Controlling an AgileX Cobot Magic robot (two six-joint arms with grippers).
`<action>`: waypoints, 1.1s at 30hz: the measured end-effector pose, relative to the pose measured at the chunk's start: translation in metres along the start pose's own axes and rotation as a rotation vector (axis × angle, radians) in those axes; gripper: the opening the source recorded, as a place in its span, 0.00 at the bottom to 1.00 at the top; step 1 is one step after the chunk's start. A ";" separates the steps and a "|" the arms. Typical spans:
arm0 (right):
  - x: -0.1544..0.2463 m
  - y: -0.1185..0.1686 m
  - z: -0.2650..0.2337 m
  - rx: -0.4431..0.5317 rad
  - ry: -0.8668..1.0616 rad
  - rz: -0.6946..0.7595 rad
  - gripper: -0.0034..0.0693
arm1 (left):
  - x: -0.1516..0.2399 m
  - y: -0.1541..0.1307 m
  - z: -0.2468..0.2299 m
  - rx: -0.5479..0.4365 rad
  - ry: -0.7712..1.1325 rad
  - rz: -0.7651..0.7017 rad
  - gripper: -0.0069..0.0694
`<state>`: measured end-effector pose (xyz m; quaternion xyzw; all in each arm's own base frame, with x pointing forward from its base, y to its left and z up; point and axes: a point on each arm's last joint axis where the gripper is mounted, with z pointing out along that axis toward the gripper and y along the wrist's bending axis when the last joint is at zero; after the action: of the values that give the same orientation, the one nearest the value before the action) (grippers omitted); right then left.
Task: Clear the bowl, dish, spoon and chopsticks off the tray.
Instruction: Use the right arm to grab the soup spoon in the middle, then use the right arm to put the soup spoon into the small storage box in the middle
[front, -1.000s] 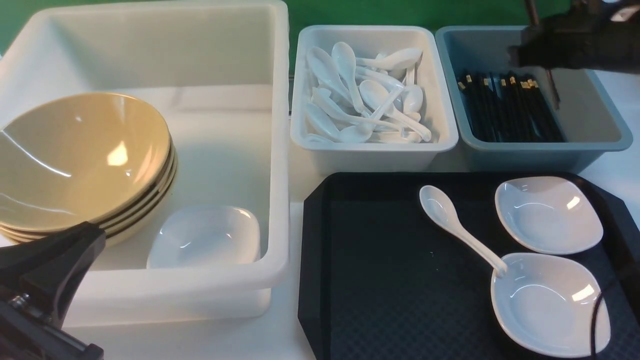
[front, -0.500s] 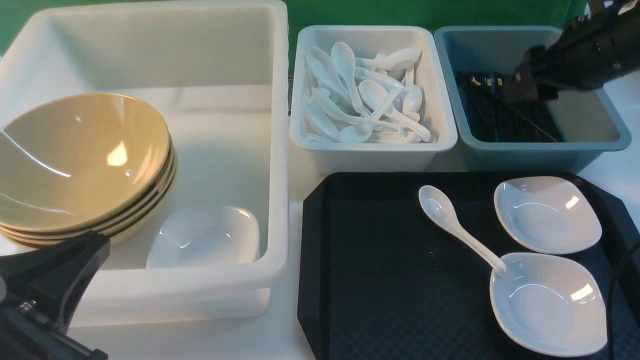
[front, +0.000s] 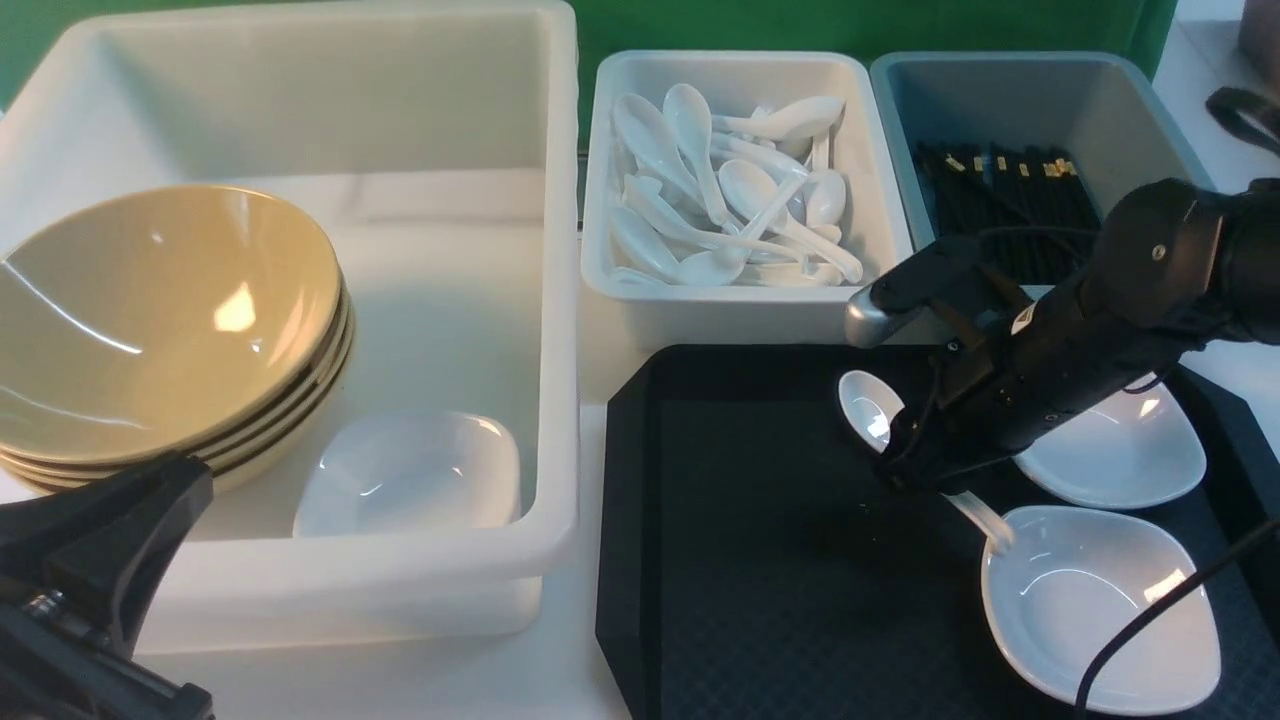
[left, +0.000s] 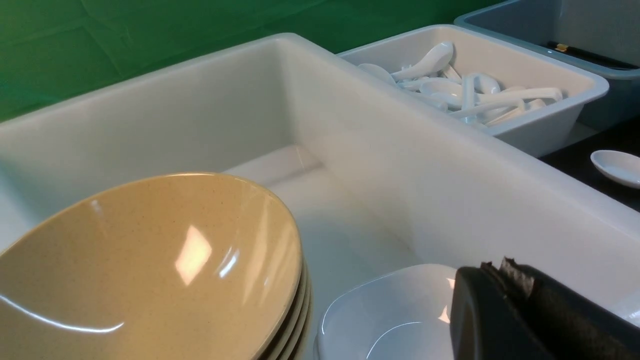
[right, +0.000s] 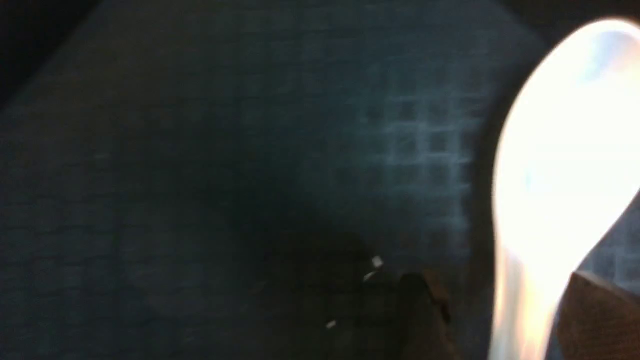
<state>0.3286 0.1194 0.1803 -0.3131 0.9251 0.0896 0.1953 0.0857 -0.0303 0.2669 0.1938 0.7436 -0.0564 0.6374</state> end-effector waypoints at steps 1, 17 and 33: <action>0.001 -0.001 0.003 0.006 0.008 -0.008 0.55 | 0.000 0.000 0.000 0.000 0.000 0.000 0.08; -0.026 0.017 -0.040 -0.080 0.048 -0.097 0.29 | 0.000 0.000 0.000 0.001 0.000 0.000 0.08; -0.142 -0.013 -0.105 0.183 -0.628 0.009 0.64 | 0.000 0.001 0.000 -0.008 -0.005 0.000 0.08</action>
<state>0.4078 0.1559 0.3341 -0.2471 0.8253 0.0992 0.4979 0.0860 -0.0297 0.2674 0.1910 0.7424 -0.0540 0.6399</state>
